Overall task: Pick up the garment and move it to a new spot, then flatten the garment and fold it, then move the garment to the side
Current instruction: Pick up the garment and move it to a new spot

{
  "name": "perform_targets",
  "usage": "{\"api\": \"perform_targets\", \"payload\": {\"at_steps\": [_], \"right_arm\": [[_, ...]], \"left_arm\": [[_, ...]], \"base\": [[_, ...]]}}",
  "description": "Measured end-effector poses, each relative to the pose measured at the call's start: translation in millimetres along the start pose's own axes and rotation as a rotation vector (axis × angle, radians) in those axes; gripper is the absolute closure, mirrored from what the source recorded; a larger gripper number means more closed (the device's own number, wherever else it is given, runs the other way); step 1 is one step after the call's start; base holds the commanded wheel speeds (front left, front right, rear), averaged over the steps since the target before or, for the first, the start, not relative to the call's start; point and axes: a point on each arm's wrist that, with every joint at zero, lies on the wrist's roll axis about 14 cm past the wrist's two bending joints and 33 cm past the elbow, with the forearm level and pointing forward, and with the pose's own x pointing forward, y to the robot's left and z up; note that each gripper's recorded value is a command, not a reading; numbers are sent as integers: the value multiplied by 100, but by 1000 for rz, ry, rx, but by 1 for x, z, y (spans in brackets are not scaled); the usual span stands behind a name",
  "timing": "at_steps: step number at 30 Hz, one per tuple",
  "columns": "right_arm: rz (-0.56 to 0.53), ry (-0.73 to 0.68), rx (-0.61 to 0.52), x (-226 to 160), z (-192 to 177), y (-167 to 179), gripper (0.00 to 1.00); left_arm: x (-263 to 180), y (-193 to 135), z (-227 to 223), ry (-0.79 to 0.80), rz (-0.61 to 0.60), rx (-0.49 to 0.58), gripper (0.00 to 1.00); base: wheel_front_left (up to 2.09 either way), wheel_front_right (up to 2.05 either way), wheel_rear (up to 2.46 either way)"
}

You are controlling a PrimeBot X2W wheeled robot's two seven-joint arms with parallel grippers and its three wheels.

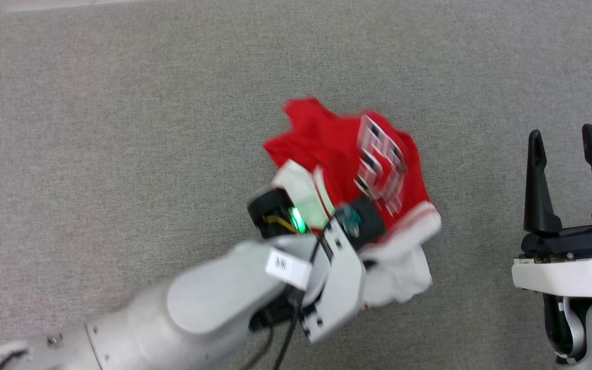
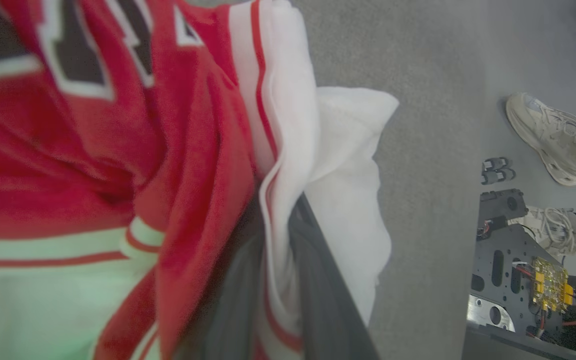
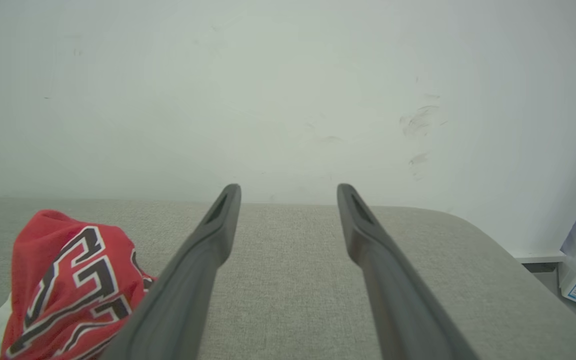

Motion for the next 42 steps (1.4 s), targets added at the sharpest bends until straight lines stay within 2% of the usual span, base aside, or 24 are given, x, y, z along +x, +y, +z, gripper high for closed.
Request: {"api": "perform_targets", "payload": {"at_steps": [2, 5, 6, 7, 11, 17, 22, 31, 36, 42], "right_arm": [[-3, 1, 0, 0, 0, -1, 0], [-4, -1, 1, 0, 0, -1, 0], [-2, -1, 1, 0, 1, 0, 0], [1, -1, 0, -1, 1, 1, 0], [15, -9, 8, -4, 6, 6, 0], [27, -24, 12, -15, 17, 11, 0], [39, -33, 19, -24, 25, 15, 0], [63, -8, 39, -40, 22, 24, 0], [67, 7, 42, -48, 19, 25, 0], [73, 18, 46, -56, 18, 28, 0]], "left_arm": [[6, -20, -15, 39, -45, -31, 100], [4, -22, -20, 53, -37, -18, 100], [2, -20, -19, 38, -25, -13, 58], [1, -17, -17, 22, -12, -6, 0], [-8, -13, 4, -100, 32, 25, 0], [-43, -6, 65, -451, 137, 7, 0], [-98, 27, 85, -671, 400, 23, 0], [-202, 68, 49, -788, 905, -22, 0], [-252, 67, 15, -809, 1127, -57, 0], [-291, 52, -21, -805, 1321, -82, 0]], "base": [[0, 0, 0], [0, 0, 0], [0, 0, 0], [0, 0, 0], [0, 0, 0], [0, 0, 0], [0, 0, 0], [0, 0, 0], [0, 0, 0], [0, 0, 0]]}}
